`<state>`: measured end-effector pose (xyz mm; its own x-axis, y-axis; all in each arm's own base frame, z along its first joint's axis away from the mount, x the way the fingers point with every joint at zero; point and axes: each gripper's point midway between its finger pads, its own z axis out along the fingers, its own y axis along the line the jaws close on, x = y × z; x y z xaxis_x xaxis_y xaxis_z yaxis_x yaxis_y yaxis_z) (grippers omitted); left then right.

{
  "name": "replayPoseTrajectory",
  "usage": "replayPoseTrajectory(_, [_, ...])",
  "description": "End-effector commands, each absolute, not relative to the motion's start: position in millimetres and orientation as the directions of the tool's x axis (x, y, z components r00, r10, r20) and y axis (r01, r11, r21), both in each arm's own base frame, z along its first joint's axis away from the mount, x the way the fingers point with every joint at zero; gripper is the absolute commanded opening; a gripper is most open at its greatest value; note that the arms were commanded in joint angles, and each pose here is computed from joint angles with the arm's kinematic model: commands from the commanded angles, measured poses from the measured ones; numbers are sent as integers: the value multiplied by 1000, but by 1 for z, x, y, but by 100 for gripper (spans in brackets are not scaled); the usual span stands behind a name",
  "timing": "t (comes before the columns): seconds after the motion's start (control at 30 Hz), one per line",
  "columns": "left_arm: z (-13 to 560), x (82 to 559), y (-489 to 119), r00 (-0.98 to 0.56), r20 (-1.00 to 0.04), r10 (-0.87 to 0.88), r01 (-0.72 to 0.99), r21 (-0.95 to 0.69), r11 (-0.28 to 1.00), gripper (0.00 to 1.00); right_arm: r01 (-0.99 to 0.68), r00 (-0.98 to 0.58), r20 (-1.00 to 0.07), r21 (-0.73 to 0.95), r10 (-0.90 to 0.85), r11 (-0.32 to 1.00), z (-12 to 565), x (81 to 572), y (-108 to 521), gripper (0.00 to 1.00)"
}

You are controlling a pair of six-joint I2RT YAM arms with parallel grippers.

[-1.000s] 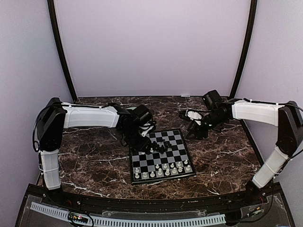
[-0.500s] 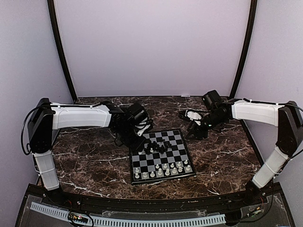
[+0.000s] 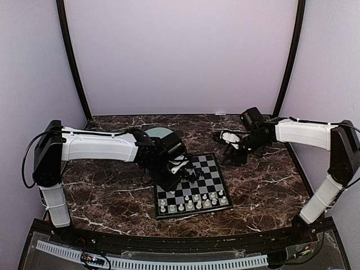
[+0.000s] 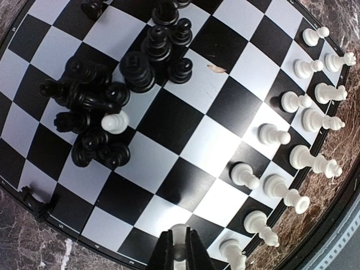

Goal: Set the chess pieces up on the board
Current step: Place the pawn on b2.

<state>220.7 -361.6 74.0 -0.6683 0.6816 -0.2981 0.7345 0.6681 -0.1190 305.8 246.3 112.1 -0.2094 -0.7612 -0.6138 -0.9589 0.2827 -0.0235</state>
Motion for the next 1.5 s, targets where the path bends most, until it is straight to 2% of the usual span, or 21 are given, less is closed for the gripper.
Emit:
replayPoseTrajectory(0.0, [85, 215, -359, -646, -323, 692, 752, -110, 650, 5, -959, -194, -612, -46, -767, 279, 114, 306, 247, 52])
replayPoseTrajectory(1.47, [69, 209, -363, -652, -320, 687, 750, -139, 647, 5, -960, -194, -604, -47, -773, 277, 111, 306, 245, 52])
